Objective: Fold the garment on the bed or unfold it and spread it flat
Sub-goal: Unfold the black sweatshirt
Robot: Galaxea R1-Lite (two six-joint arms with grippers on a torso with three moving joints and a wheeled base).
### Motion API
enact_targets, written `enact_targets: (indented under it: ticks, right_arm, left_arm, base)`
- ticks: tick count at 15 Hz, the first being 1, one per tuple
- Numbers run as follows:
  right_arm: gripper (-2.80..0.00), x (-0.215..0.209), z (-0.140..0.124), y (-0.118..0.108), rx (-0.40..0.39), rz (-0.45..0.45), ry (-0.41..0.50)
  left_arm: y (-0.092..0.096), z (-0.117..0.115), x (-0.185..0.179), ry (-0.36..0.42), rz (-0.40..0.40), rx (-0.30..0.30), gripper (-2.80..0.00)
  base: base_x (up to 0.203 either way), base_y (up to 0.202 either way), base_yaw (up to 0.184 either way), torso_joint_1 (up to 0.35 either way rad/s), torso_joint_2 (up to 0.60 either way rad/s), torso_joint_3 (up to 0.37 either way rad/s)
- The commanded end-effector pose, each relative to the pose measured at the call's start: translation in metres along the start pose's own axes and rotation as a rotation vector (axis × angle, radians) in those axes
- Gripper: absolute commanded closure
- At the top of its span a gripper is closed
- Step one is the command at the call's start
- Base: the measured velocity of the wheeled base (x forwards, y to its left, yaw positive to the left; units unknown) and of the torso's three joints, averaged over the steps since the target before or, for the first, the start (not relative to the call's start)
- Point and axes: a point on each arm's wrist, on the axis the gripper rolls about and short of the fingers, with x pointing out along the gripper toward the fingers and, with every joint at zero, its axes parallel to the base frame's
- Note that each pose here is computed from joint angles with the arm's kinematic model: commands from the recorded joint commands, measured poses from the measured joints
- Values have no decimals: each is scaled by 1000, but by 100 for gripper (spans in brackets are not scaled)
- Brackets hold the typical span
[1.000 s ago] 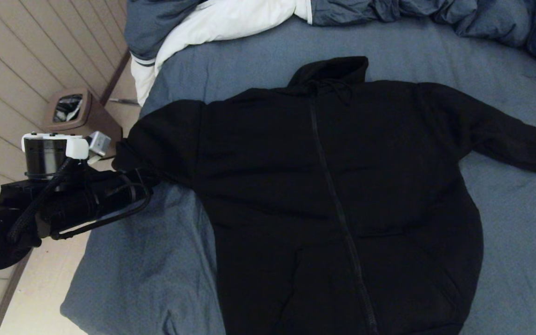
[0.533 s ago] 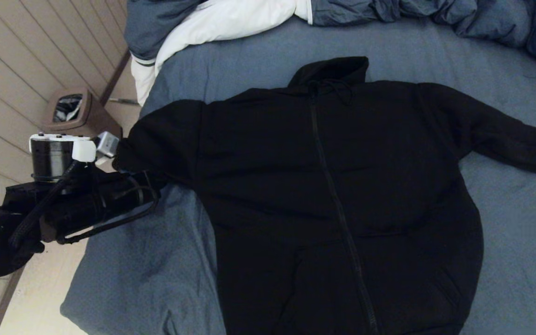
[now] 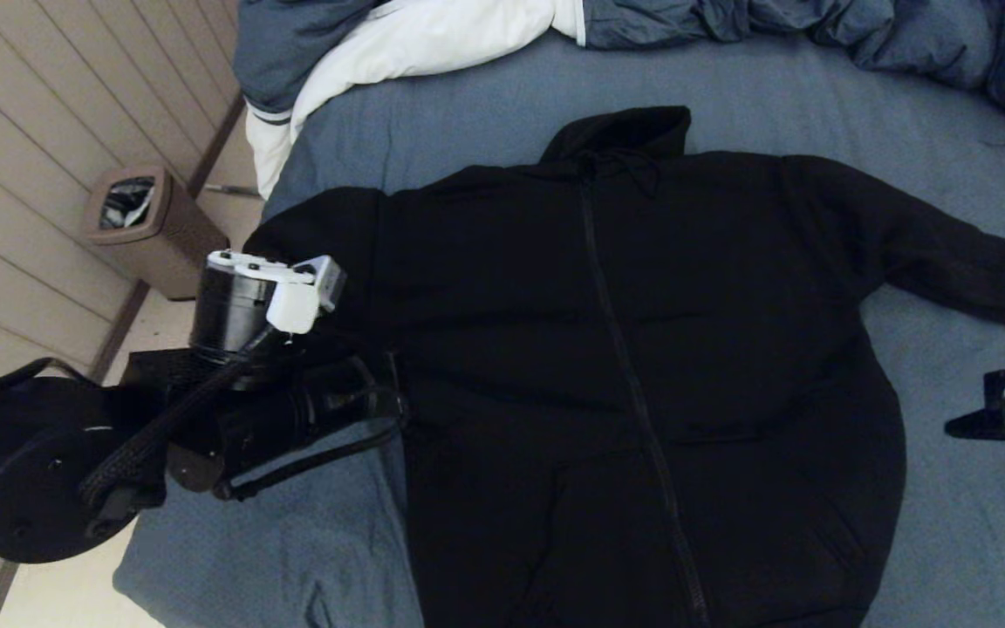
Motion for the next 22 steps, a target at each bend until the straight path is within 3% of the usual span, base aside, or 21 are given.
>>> enact_targets:
  ticks: [1,5,11,17,22]
  right_arm:
    - [0,20,-9,-6,15,18,28]
    - [0,46,1,-2,1,49,-34]
    - [0,67,-1,48,-83,173,-55]
    - [0,18,-8,110,-226,332,-159]
    - [0,-1,-13,132,-293,412,-190]
  left_arm:
    - [-34,2,0,15,-62,33,0]
    - [-47,-5,18,51,-62,50,0]
    - [-50,-10,35,69,-53,50,0]
    - [-49,-15,46,86,-40,53,0]
    - [-48,-12,48,79,-34,50,0]
  base:
    - [0,0,0,0,0,0]
    - [0,0,0,0,0,0]
    - [0,0,0,0,0,0]
    - [0,0,0,0,0,0]
    - [0,0,0,0,0,0]
